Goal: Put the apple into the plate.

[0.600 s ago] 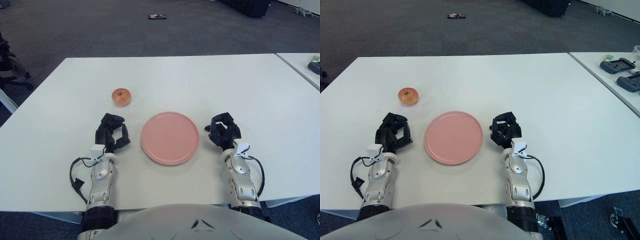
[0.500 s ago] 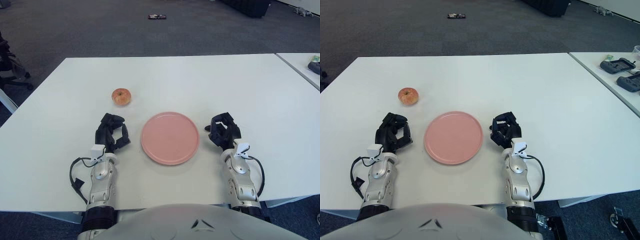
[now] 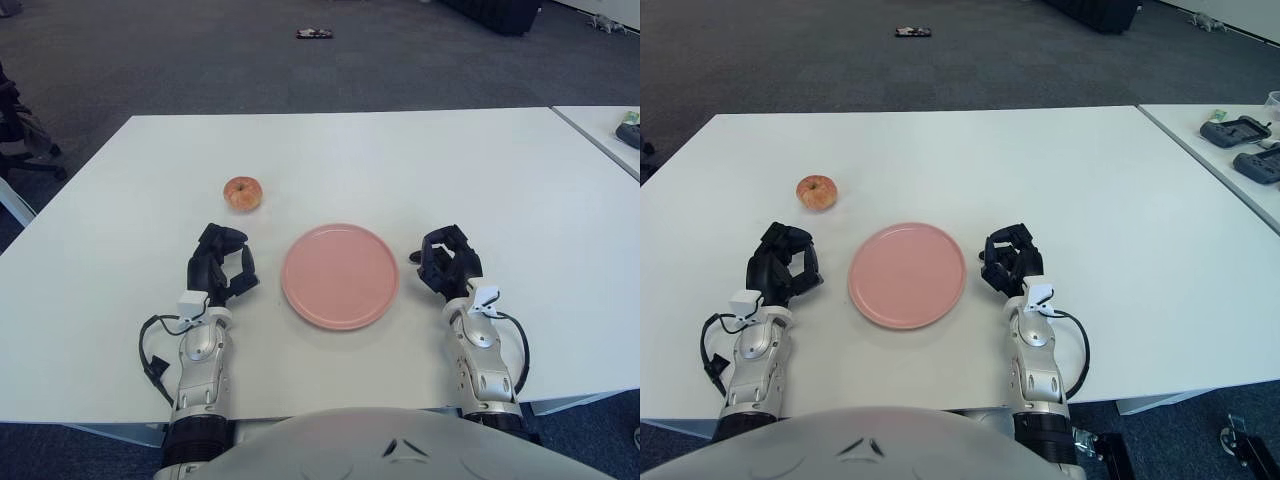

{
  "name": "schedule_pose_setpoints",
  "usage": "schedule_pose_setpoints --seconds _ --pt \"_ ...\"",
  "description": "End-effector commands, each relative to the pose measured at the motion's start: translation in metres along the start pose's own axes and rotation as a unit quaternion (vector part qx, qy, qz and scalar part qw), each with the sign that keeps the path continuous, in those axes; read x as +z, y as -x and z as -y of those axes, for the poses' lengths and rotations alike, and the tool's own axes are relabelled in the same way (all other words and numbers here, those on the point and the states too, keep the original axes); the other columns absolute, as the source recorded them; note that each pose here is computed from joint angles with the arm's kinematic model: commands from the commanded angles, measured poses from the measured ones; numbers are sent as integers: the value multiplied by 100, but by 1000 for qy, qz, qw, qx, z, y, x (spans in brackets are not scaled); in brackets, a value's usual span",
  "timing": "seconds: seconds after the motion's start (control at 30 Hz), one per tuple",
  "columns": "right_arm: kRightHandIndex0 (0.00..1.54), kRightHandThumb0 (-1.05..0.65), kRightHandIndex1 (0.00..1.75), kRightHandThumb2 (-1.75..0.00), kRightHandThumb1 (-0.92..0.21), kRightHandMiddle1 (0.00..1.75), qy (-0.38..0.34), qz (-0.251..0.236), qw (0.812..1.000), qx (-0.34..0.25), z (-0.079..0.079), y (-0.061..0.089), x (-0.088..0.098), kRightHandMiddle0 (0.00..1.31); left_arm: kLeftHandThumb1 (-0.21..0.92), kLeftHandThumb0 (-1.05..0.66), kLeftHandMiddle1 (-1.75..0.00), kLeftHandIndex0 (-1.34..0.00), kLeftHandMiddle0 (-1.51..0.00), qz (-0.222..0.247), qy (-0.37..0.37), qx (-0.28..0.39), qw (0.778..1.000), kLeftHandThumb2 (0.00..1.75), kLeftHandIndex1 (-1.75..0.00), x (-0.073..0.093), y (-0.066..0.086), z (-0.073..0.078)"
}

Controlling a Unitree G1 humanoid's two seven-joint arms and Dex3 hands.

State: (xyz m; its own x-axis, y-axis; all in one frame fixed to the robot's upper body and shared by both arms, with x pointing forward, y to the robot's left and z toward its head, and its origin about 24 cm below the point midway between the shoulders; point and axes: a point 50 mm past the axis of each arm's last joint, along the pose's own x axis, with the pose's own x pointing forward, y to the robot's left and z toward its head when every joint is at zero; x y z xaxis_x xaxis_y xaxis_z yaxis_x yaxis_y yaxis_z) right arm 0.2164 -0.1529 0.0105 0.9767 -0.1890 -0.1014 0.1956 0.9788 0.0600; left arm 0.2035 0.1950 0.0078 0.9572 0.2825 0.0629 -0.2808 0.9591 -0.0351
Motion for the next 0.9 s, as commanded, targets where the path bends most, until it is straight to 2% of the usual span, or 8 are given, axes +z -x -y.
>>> schedule_pose_setpoints --seconds 0.0,0.33,0.57,0.7,0.77,0.8,0.83,0.87 --pt "55 -38 137 -86 -69 175 -2 -3 1000 -1 -1 -2 0 33 37 -46 -175 -56 -118 25 -10 1 1000 126 -175 9 -9 0" --pt "55 -38 138 -86 -68 175 -3 -2 1000 1 -1 -2 -1 33 36 -47 -175 -58 -117 67 -67 15 995 128 -175 28 -34 -6" --pt "57 -38 139 -87 -68 175 0 -3 1000 1 -1 -2 -1 33 42 -45 -175 -53 -108 108 -81 13 991 120 -175 51 -56 -1" --pt "57 -38 139 -86 -68 175 2 -2 1000 3 0 -1 -1 33 46 -43 -175 -50 -101 120 -73 12 990 115 -175 57 -66 -2" --pt "56 -38 139 -86 -68 175 2 -2 1000 3 0 -1 -1 33 49 -43 -175 -48 -94 122 -69 13 990 111 -175 57 -72 -5" --pt "56 -38 139 -86 -68 175 1 -3 1000 3 0 -1 -1 33 53 -42 -175 -45 -82 124 -66 14 990 106 -175 57 -76 -6" --pt "56 -38 139 -86 -68 175 1 -3 1000 2 1 -1 -1 33 65 -40 -170 -37 -62 126 -63 14 990 90 -175 57 -79 -7" --pt "56 -38 139 -86 -68 175 1 -4 1000 2 1 -1 -1 33 74 -38 -167 -31 -48 128 -61 14 990 77 -175 57 -81 -7"
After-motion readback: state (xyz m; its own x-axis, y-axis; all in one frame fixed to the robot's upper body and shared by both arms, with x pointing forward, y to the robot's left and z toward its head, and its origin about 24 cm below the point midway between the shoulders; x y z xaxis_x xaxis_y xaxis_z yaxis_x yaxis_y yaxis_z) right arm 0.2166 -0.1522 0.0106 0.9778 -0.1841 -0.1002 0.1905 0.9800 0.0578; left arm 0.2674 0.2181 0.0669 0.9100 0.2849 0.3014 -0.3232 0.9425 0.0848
